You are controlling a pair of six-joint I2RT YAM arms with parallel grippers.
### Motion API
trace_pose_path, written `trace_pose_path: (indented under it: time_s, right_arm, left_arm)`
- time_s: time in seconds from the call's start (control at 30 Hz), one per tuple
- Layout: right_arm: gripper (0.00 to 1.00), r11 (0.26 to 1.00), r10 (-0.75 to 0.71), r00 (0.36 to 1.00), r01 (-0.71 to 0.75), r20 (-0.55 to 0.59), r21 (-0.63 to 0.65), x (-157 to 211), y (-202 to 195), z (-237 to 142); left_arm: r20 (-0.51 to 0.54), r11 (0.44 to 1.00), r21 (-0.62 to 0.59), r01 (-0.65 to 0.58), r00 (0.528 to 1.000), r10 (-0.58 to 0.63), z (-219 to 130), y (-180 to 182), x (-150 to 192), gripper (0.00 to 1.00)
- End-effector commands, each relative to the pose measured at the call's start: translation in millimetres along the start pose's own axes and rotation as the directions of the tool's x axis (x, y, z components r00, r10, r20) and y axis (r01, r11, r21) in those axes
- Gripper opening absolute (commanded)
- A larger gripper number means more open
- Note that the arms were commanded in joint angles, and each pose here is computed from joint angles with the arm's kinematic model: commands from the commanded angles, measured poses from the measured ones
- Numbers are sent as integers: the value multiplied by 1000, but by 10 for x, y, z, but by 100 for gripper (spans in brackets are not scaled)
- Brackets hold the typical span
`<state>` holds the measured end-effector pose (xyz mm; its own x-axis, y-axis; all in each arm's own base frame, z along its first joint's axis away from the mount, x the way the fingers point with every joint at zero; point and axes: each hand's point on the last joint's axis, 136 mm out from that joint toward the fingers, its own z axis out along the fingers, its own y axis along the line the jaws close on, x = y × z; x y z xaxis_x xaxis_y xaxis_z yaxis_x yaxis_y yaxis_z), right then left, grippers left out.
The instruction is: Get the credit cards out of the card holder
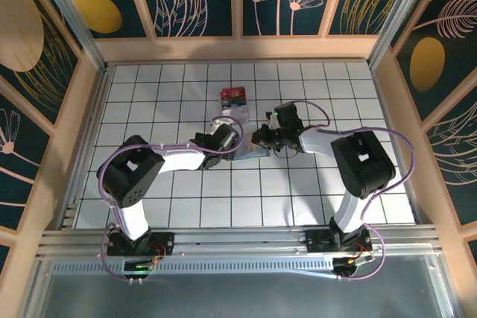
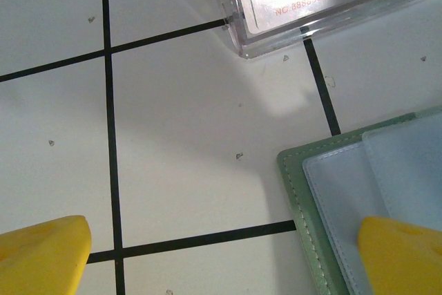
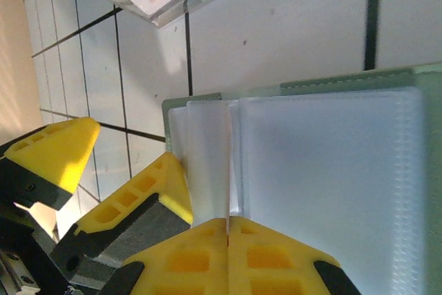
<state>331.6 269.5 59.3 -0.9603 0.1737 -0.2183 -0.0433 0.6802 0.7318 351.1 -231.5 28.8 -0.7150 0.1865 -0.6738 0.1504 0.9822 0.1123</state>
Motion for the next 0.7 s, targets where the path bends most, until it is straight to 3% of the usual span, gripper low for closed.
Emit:
trace_pose_path:
  time_s: [0.0, 0.23, 0.43, 0.67]
  right_arm:
    - [2, 997, -57, 996, 54, 63, 45, -148, 41, -176]
    - [0, 991, -111, 990, 104, 91, 88, -209, 40, -286]
    - [0, 981, -187, 976, 179, 115, 74, -269, 192, -409]
    - [0, 953, -300, 941, 302, 157, 10, -306, 501, -617]
  left_arm:
    - [-67, 999, -30, -43, 997, 41, 48, 52, 214, 99]
    - [-42, 999, -19, -31, 999, 30, -20, 37, 94, 99]
    - [41, 999, 17, 27, 999, -27, -224, 2, -243, 99]
    - [164, 967, 216, 134, 972, -171, -624, -104, -748, 99]
